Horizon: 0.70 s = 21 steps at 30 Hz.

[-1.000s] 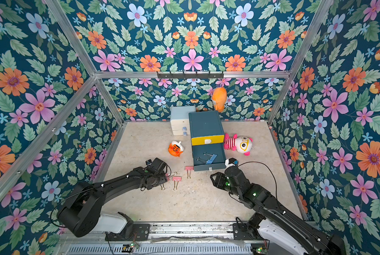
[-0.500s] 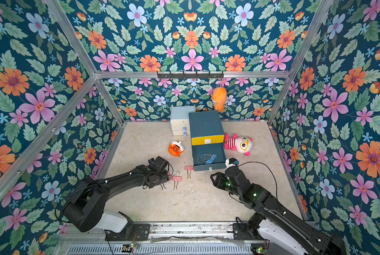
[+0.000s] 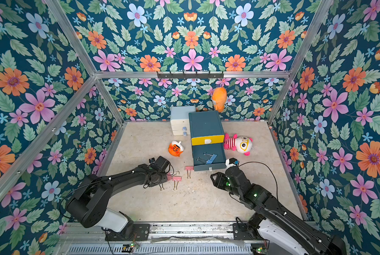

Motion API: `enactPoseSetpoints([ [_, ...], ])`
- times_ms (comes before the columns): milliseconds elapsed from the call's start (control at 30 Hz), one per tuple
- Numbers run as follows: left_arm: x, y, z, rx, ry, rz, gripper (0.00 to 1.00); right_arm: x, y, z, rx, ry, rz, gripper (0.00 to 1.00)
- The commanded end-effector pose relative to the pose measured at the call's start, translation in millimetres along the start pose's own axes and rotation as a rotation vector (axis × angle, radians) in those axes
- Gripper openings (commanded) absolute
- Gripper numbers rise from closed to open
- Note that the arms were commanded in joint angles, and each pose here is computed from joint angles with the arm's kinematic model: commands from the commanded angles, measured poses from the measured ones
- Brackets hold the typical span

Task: Put the binder clips in the drawer according to color
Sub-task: Pick up the binder clip at the center of the board, then place the binder clip in the drawer.

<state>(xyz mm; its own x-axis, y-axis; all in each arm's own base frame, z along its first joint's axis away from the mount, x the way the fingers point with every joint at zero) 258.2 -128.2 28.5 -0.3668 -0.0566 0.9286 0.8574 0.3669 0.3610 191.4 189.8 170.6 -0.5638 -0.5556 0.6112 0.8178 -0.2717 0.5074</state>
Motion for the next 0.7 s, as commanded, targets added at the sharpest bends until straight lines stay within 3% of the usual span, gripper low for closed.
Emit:
enactPoseSetpoints([
  [0,7,1,3,-0.004,0.002,-0.006,0.45,2,4,4,0.009,0.011,-0.012,0.53],
  [133,32,12,-4,0.009,-0.052,-0.038,0.41,5,4,11,0.037,0.043,-0.005,0.53],
  [233,65,23,-28,0.006,-0.164,-0.069,0.41,9,4,17,0.053,0.074,-0.006,0.53],
  [500,182,39,-187,-0.121,-0.576,-0.201,0.4,13,1,11,0.046,0.074,-0.014,0.49],
  [667,195,37,-266,-0.199,-0.671,-0.204,0.4,17,0,8,0.035,0.064,-0.018,0.49],
])
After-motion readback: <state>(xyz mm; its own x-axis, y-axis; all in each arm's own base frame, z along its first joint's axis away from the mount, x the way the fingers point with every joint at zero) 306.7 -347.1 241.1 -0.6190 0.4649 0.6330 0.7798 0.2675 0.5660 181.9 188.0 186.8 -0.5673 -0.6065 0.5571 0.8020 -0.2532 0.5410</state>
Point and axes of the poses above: each gripper's point midway between its finger pads, its own x axis back along the fingers, its own z axis along the line the jaws close on, y = z × x, the point moved 1 cm from there along x, back along the fingers, and after that the axes turned 4 degrees about x, right-handed, at the moved point
